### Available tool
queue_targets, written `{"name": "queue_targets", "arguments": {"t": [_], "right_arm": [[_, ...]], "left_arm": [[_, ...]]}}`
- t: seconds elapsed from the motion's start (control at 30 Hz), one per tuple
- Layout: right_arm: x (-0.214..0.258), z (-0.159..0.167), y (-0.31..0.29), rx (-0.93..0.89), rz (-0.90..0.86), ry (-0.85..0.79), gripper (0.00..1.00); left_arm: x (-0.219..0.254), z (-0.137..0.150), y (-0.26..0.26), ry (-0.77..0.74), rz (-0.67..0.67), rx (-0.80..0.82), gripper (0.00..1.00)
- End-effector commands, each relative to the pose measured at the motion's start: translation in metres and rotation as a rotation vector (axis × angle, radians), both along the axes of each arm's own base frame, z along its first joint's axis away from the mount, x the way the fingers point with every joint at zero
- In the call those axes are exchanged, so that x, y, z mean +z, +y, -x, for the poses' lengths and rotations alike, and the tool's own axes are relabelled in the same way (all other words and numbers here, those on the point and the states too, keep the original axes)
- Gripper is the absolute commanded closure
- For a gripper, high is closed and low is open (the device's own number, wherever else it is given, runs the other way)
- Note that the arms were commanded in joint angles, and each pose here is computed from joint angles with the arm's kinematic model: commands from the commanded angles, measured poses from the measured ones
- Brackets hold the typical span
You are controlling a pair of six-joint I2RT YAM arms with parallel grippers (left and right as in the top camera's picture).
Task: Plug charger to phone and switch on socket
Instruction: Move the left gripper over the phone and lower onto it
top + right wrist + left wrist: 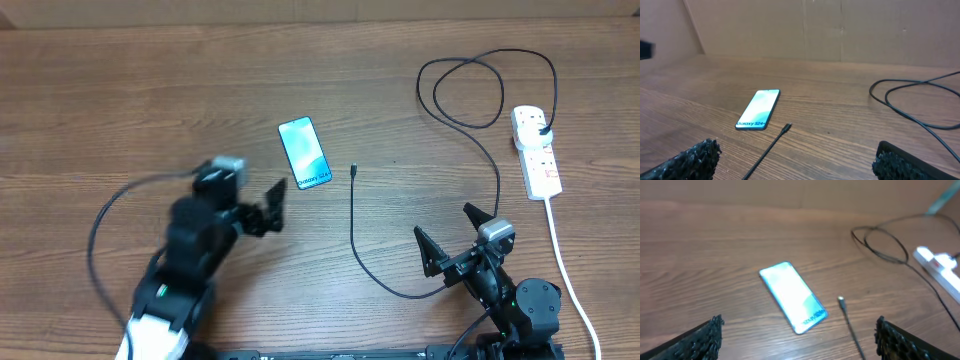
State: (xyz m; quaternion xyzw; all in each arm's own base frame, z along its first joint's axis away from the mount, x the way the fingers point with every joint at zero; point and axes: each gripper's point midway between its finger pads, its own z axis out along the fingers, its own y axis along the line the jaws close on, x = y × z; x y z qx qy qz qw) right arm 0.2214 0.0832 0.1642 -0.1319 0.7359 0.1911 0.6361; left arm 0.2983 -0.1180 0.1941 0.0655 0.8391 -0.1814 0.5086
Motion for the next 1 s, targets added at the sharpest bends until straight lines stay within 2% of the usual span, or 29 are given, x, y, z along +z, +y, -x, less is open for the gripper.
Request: {"name": "queue_targets", "arguments": {"t": [0.0, 0.23, 0.4, 0.67, 0.87, 0.97], "right_arm": [[0.002, 0.001, 0.001, 0.007, -0.003, -0.011, 0.0], [0.002, 0.001, 0.001, 0.007, -0.003, -0.011, 0.0], [0.002, 0.001, 0.001, 0.007, -0.003, -0.011, 0.0], [0.002, 0.001, 0.001, 0.007, -0.003, -0.011, 0.0], [0.002, 0.001, 0.001, 0.007, -0.003, -0.011, 0.0], [0.002, 0.001, 0.001, 0.007, -0.003, -0.011, 0.0]], "left_arm": [[0.014, -0.023, -0.023, 0.015, -0.107, 0.051, 0.0], [-0.015, -0.052, -0.054, 0.234, -0.263, 0.115, 0.0], [-0.041, -0.07, -0.068, 0.302, -0.305, 0.097, 0.0], [-0.09, -0.066, -0.072, 0.421, -0.369, 0.066, 0.0], [-0.108, -0.068, -0.084, 0.455, -0.342, 0.028, 0.0], [-0.111, -0.071, -0.085, 0.491, -0.243, 0.118, 0.0]]}}
